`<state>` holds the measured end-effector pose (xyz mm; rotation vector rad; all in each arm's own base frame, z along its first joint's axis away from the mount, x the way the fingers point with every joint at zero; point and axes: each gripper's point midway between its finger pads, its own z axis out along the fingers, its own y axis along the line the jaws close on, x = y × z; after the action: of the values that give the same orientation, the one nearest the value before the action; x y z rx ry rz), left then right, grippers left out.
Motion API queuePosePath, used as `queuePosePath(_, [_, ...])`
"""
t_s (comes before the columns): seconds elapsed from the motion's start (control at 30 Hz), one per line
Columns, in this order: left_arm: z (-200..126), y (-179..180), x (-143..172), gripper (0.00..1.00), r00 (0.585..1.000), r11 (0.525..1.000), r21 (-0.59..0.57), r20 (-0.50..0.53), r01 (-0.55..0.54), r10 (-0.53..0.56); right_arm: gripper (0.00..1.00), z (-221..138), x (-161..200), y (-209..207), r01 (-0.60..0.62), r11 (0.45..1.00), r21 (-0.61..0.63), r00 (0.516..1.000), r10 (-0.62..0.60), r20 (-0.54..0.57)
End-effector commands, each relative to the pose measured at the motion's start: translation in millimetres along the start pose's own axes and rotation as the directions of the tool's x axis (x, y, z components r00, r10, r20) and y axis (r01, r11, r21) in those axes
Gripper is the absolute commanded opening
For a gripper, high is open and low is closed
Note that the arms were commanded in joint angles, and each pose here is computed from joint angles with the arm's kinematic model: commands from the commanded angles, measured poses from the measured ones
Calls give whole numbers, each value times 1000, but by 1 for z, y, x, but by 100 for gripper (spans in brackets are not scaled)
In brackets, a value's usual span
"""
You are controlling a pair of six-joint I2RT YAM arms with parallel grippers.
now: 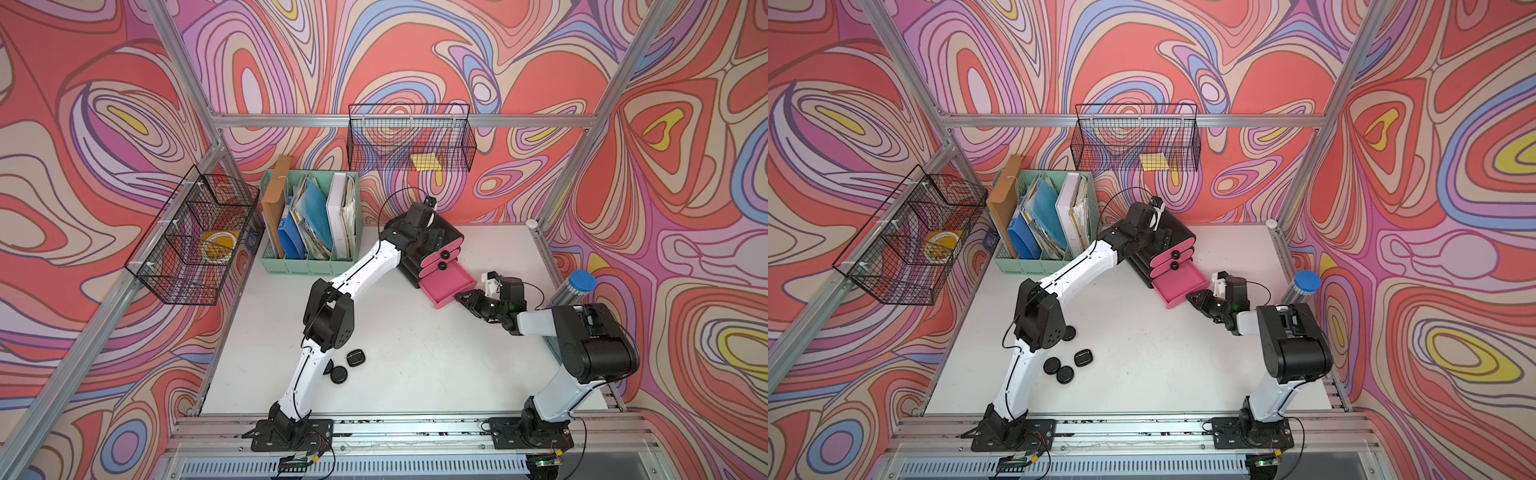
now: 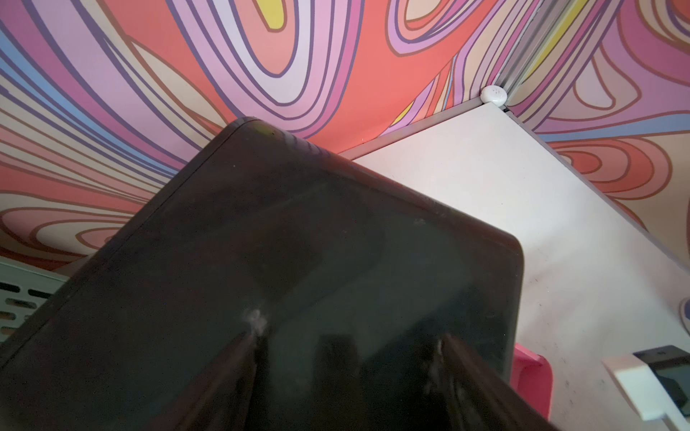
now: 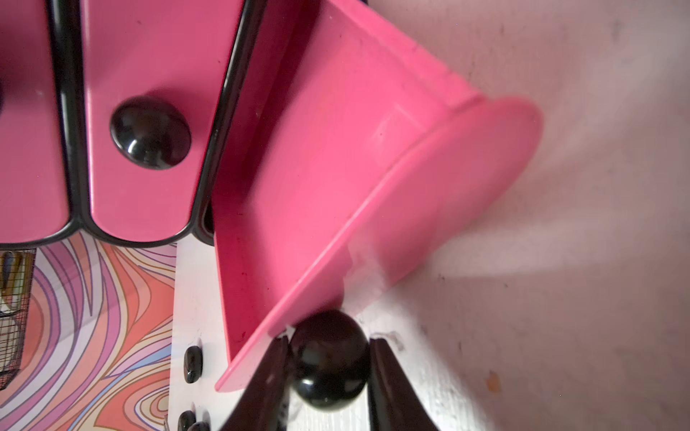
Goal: Put the bluetooth earphones in the drawer according to color
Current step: Open the drawer in the storage box.
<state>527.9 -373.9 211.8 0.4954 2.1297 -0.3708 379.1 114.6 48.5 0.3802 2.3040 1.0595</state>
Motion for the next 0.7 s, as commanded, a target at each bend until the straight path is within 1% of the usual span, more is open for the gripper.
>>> queuePosePath(0.0, [-6, 2, 74, 85, 959, 997, 13, -277, 70, -63, 43, -19, -19, 30, 88, 996, -27, 995, -87, 44])
queuePosePath(0.1, [-26, -2, 54, 90, 967, 995, 31, -239, 94, -84, 50, -30, -17, 39, 104, 994, -30, 994, -103, 43])
queuePosePath(0.17, [-39, -4, 43, 94, 972, 993, 39, -212, 108, -97, 53, -36, -14, 45, 107, 993, -40, 994, -106, 38])
queuePosePath(0.23, [-54, -3, 38, 98, 974, 992, 38, -196, 121, -112, 56, -44, -11, 52, 115, 992, -54, 993, -113, 39])
queuePosePath(0.3, [-69, 0, 38, 99, 975, 990, 26, -180, 137, -130, 59, -51, -7, 60, 130, 989, -68, 991, -127, 43])
queuePosePath(0.4, [-95, 13, 51, 99, 975, 986, -24, -146, 167, -169, 63, -61, 0, 70, 156, 984, -84, 987, -153, 43])
queuePosePath(0.47, [-108, 22, 67, 99, 973, 982, -60, -139, 178, -184, 64, -65, 7, 75, 176, 980, -93, 984, -173, 37])
queuePosePath(0.67, [-148, 62, 135, 99, 953, 946, -246, -165, 210, -255, 66, -66, 30, 99, 272, 954, -124, 962, -272, 15])
